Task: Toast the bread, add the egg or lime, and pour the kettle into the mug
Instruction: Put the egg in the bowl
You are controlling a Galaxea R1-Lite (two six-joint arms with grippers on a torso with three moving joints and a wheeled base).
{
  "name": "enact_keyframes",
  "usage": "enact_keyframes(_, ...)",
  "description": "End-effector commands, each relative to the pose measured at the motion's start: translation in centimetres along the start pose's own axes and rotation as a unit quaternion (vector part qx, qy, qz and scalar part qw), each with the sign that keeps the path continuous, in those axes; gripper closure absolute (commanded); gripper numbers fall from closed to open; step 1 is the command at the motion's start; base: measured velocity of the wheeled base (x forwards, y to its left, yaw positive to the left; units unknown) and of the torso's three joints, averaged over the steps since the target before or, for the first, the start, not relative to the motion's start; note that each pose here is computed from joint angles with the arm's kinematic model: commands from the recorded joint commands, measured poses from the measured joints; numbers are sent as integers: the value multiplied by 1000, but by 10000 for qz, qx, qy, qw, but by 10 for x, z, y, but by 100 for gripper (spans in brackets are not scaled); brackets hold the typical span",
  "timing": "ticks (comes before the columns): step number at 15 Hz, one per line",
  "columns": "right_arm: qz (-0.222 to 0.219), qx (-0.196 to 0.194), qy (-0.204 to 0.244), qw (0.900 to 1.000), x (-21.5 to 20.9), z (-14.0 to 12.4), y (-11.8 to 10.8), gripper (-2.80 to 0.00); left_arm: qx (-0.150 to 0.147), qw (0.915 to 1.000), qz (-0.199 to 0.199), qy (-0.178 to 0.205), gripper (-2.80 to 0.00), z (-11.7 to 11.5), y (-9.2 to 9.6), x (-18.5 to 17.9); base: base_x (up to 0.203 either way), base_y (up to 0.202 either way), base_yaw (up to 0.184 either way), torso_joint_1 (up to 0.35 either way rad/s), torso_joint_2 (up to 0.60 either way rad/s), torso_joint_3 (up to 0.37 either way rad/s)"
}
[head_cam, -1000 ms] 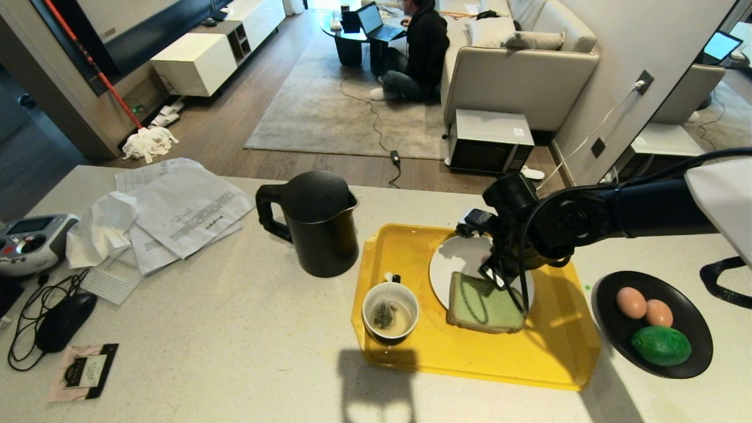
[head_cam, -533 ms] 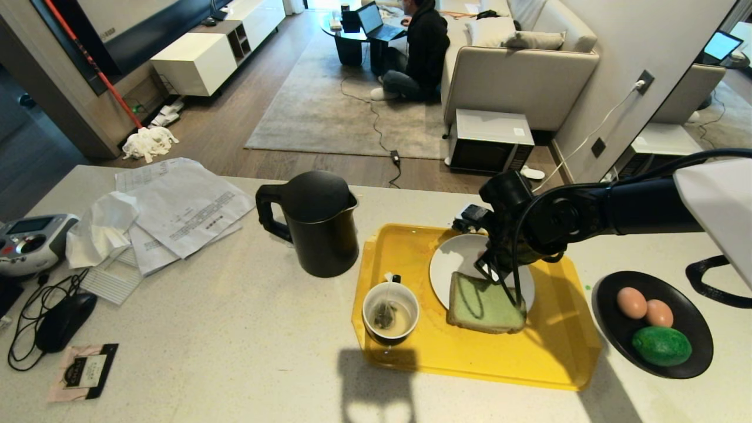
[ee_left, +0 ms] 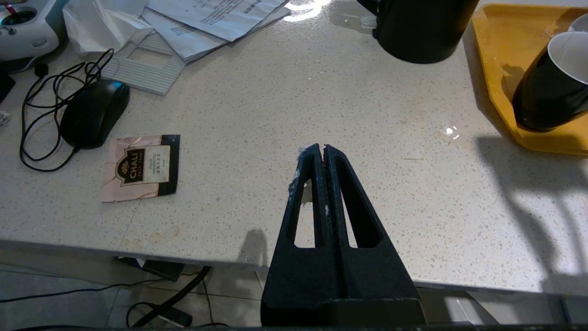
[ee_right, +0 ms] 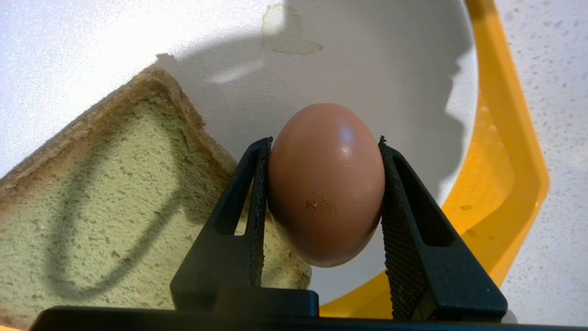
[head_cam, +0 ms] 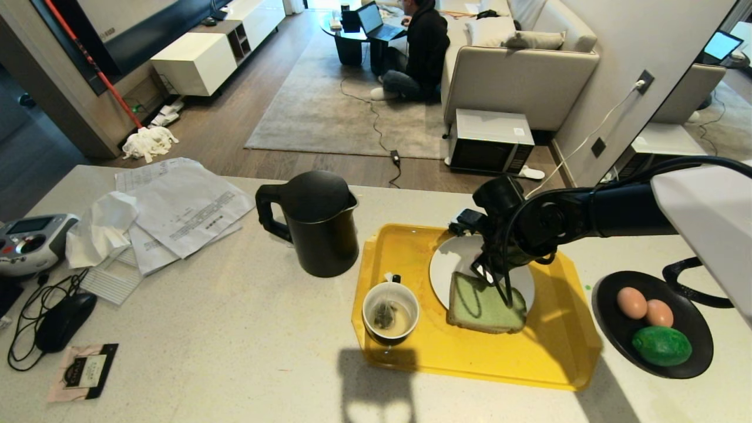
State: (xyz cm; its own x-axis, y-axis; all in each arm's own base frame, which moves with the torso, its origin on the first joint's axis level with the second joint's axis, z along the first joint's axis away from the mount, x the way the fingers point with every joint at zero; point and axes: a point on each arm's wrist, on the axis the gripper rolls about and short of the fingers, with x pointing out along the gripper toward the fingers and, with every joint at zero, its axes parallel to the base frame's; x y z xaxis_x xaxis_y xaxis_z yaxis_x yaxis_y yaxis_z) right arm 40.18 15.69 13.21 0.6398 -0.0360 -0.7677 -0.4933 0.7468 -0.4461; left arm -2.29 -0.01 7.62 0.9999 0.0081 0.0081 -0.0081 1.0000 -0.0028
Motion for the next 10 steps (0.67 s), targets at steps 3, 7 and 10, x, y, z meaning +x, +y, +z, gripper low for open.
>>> enact_keyframes(3, 9, -11, 12, 10000, 2, 0, 1, -280, -1, 10000, 6, -5, 0, 0, 0, 0, 0, 0, 0, 0, 0, 0)
enact_keyframes(7, -3, 41, -39, 10000, -11, -2, -2, -280, -1, 10000, 6, -6, 0, 0, 0, 0, 0, 0, 0, 0, 0, 0)
enact_keyframes(10, -64, 102, -194, 9997, -34, -4, -9, -280, -1, 10000, 6, -6, 0, 0, 0, 0, 0, 0, 0, 0, 0, 0)
